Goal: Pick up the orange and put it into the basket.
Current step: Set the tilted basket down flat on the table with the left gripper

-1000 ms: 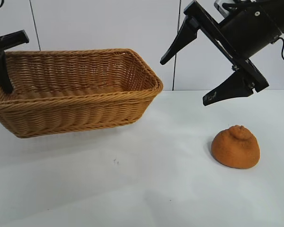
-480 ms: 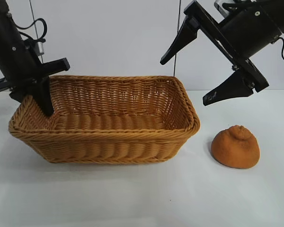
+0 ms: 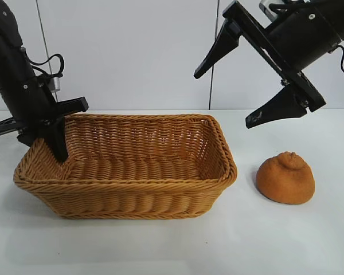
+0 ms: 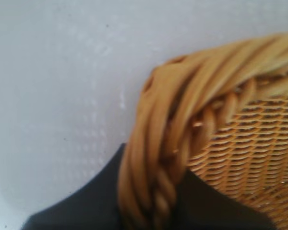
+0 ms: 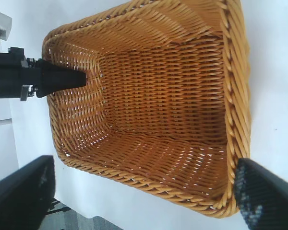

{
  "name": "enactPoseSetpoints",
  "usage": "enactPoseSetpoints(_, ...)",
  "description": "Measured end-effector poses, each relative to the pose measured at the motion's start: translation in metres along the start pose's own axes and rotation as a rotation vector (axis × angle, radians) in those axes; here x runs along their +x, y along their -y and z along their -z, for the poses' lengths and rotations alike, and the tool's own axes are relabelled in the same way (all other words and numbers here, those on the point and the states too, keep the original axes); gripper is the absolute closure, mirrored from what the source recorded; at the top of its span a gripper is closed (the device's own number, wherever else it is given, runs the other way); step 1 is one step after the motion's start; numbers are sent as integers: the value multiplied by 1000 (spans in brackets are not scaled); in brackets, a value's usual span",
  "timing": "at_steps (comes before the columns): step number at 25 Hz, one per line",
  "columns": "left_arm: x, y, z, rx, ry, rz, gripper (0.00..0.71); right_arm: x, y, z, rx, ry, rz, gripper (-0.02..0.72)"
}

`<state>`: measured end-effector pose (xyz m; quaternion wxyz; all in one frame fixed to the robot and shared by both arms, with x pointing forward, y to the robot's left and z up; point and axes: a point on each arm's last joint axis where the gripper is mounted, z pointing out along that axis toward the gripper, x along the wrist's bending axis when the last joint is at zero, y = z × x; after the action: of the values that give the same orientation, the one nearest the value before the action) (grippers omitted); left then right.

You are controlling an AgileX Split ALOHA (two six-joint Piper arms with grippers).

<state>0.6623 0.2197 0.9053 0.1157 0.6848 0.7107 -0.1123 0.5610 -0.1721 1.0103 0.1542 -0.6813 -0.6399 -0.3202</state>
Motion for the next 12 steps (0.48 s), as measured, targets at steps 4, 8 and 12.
enactPoseSetpoints(4,-1,1,3,12,4,-2,176,0,0,0,0,0,0,10)
enactPoseSetpoints(8,-7,3,23,-9,-5,-30,78,0,0,0,0,0,0,10)
enactPoseSetpoints(12,-12,7,57,-32,-57,-91,61,0,0,0,0,0,0,10)
